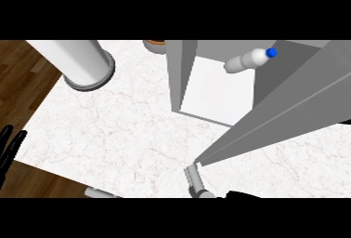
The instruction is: Pick up the bottled water, place it into the cabinet and close the cabinet
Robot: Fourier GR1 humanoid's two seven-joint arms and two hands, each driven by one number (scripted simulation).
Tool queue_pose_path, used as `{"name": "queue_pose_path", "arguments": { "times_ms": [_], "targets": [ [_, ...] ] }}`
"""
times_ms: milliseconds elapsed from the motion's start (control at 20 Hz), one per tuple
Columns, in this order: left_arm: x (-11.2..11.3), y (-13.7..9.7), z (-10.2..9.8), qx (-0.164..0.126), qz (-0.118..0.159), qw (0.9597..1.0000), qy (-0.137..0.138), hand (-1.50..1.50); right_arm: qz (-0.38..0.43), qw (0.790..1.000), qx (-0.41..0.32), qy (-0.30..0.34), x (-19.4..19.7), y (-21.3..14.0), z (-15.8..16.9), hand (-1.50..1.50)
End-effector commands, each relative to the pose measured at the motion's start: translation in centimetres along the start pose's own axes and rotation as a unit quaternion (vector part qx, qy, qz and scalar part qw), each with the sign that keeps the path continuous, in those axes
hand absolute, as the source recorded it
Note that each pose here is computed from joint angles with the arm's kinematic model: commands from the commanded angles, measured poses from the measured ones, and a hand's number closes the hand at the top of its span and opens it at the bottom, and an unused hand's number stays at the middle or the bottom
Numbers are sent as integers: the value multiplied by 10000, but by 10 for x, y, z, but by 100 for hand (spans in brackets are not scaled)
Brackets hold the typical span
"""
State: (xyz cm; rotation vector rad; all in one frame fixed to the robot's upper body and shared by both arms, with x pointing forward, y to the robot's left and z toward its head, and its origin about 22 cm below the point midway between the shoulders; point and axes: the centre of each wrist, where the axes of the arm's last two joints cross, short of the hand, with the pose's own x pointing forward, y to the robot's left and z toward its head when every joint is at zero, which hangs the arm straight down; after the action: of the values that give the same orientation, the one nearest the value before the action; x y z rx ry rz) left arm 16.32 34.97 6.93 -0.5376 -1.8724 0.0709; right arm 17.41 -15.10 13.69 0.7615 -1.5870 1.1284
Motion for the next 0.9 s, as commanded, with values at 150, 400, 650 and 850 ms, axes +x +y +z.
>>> {"name": "queue_pose_path", "arguments": {
  "times_ms": [150, 400, 650, 850],
  "targets": [
    [0, 4, 0, 73, 28, 10000, -30, -150, 52, 9976, -375, 586, -3, -26, -53, 150],
    [3, 11, 2, 201, -46, 9998, -29, -150, -144, 9939, -503, 975, -6, -49, -97, 150],
    [1, 13, 12, 321, 52, 9995, 4, -150, -183, 9858, -1213, 1146, 4, -87, -134, 150],
    [2, 19, 13, 342, 4, 9994, -51, -150, -97, 9722, -2045, 1138, 6, -114, -155, 150]
  ]
}}
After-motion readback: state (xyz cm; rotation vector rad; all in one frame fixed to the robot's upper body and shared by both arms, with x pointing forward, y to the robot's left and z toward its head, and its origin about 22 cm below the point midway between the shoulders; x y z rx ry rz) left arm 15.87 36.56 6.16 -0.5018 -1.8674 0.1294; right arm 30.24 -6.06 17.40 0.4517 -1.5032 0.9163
